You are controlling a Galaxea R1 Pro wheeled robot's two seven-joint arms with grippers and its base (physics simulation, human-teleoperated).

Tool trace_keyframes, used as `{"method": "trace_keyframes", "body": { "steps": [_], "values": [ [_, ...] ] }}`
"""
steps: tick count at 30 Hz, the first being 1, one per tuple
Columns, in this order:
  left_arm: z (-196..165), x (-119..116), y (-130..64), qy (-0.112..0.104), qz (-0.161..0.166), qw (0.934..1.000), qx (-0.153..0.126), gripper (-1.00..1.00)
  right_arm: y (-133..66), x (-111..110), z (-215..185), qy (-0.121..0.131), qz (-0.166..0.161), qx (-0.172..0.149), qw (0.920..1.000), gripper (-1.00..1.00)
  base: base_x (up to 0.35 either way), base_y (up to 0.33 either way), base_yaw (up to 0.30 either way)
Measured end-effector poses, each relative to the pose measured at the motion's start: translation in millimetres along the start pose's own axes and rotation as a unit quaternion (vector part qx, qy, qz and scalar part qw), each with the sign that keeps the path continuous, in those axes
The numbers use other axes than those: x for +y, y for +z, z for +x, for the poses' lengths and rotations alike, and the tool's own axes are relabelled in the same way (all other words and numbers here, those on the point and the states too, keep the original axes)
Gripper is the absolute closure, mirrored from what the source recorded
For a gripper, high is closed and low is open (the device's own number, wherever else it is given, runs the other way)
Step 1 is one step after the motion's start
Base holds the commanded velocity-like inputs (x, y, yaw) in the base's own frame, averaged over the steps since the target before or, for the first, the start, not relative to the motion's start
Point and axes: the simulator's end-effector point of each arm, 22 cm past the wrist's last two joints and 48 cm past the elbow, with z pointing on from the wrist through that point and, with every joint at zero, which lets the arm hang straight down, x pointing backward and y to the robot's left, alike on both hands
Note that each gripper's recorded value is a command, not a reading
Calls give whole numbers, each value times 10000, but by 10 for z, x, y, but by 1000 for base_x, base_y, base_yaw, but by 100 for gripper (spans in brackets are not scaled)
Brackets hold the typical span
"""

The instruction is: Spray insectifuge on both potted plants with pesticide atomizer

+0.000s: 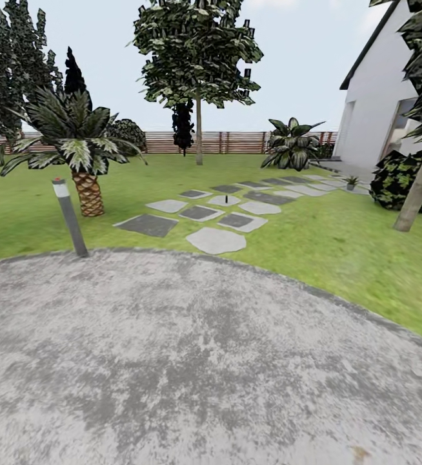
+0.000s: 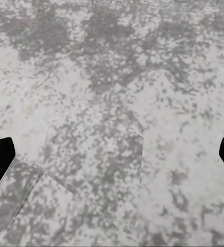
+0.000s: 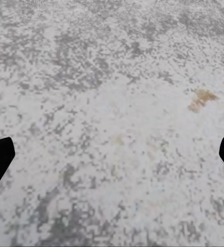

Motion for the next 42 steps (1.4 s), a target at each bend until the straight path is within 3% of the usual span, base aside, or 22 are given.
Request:
{"method": "trace_keyframes", "body": {
  "steps": [42],
  "values": [
    [-1, 0, 0, 0, 0, 10000, -3, -100, 1, 0, -5, 3, 1, -5, 10000, -100, 339, 0, 0]
  ]
}}
